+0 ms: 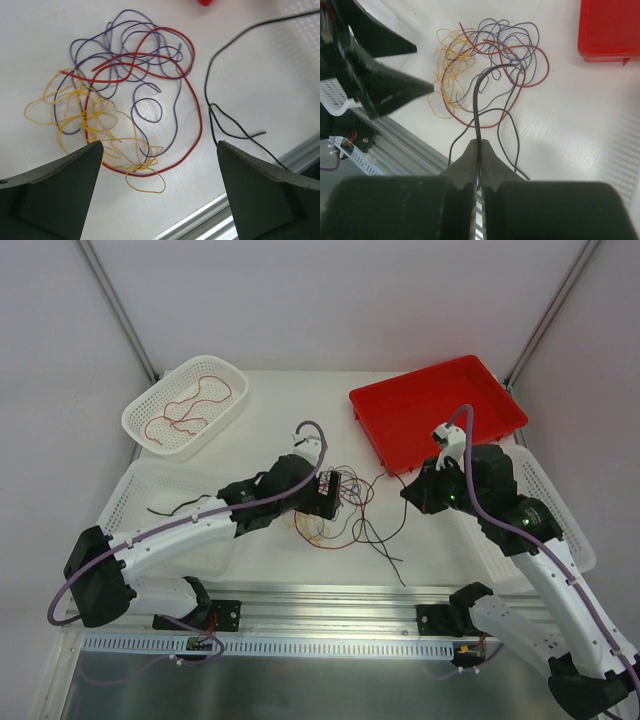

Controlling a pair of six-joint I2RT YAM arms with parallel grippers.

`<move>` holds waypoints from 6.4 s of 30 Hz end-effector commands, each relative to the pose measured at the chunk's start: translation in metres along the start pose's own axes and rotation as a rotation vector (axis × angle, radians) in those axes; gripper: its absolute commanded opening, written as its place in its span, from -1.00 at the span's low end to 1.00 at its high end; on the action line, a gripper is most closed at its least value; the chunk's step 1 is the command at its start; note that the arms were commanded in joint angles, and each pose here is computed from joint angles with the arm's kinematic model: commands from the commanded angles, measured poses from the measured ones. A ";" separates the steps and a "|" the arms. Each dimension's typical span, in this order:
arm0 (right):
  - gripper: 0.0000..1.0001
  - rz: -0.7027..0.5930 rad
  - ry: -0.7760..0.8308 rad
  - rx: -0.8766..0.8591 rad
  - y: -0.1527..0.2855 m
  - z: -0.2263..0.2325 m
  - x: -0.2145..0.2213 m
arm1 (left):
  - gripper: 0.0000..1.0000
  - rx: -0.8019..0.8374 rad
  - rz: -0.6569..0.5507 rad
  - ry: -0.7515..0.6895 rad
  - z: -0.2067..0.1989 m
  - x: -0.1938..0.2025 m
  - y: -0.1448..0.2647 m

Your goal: Untangle the cables

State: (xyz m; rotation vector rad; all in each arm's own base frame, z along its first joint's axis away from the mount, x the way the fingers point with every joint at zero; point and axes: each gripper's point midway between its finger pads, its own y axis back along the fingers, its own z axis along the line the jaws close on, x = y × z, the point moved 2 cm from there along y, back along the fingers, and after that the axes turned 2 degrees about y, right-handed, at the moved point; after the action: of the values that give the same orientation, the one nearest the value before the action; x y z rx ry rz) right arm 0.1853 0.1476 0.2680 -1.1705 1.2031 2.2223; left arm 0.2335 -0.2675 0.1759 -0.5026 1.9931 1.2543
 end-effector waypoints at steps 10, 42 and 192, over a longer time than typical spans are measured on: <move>-0.99 -0.069 -0.109 -0.116 -0.002 0.024 -0.020 | 0.98 0.558 -0.273 -0.433 -0.110 0.017 0.036; 0.86 -0.189 -0.003 0.015 0.035 0.006 -0.024 | -1.00 0.534 -0.549 -0.756 -0.164 -0.064 0.068; 0.00 0.186 -0.081 0.211 -0.238 -0.043 0.060 | 0.95 -0.084 -0.073 0.403 0.127 -0.009 0.089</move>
State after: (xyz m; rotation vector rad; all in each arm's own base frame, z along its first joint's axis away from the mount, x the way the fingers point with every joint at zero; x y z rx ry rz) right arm 0.2955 0.2342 0.0658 -0.8797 1.5897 2.2737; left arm 0.2215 -0.1044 0.1968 -0.9127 2.2508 1.2653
